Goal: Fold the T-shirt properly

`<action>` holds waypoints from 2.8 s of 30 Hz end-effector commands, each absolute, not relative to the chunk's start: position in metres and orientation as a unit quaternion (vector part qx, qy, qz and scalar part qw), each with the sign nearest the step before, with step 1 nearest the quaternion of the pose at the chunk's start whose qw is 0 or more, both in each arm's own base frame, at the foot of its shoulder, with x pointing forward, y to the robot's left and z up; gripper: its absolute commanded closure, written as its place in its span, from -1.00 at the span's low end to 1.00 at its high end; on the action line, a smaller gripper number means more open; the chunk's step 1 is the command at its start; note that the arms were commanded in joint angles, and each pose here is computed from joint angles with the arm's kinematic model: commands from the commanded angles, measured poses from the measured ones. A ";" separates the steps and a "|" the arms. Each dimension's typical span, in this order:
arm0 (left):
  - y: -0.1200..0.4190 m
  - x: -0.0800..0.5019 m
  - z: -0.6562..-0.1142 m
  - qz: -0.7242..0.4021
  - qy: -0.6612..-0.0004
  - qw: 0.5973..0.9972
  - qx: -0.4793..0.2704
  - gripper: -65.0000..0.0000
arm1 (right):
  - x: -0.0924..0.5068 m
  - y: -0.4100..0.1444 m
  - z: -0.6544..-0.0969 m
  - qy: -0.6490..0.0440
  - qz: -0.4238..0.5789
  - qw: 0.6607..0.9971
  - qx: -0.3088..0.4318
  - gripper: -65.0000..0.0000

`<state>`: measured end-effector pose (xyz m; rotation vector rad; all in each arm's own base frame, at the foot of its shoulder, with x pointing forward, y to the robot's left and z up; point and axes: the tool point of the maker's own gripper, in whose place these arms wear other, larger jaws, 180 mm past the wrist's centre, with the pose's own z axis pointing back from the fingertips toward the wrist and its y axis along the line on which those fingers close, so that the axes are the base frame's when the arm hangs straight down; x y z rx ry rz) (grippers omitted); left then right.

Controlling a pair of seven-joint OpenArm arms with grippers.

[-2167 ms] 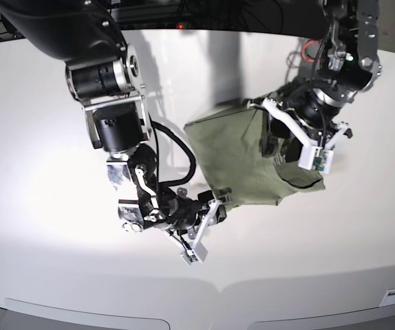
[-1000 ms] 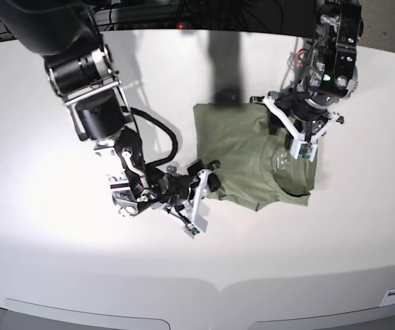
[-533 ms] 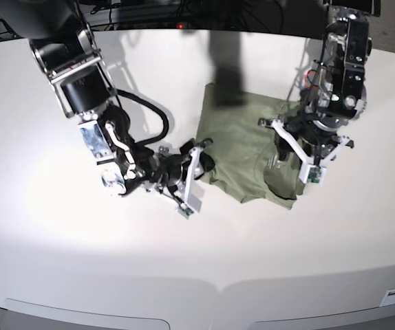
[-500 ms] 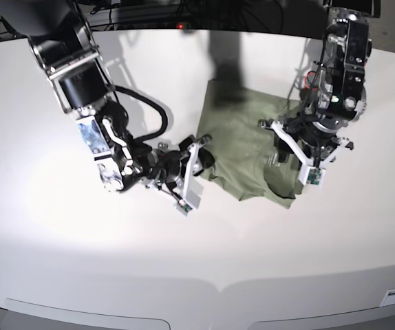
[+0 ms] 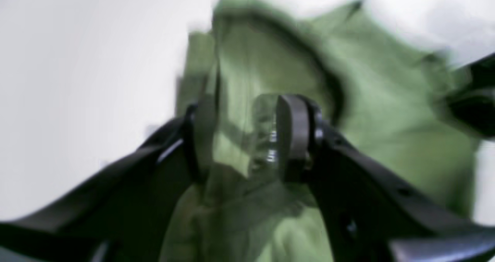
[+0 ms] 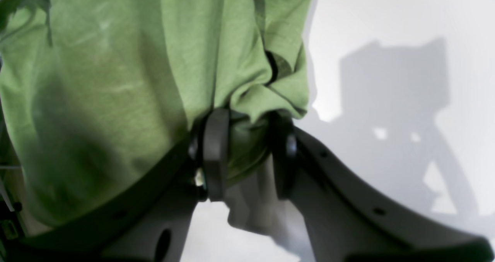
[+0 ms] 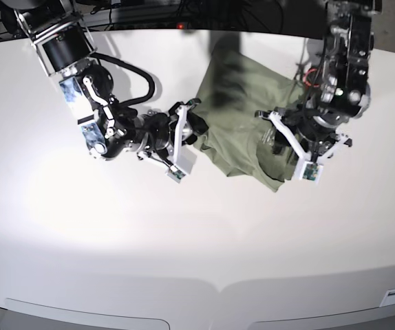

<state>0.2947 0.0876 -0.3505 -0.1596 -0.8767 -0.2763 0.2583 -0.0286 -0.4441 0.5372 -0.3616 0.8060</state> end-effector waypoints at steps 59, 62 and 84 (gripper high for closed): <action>0.049 0.313 -0.395 -0.219 -0.411 0.881 -0.089 0.23 | 0.156 -0.011 -0.429 -0.126 0.418 0.845 0.309 0.42; 0.057 0.315 -0.396 -0.212 -0.404 0.886 -0.081 0.23 | 0.157 -0.012 -0.430 -0.126 0.418 0.846 0.306 0.42; 0.056 0.352 -0.361 -0.211 -0.443 0.868 -0.078 0.23 | 0.237 -0.023 -0.322 -0.342 0.374 0.809 0.297 0.42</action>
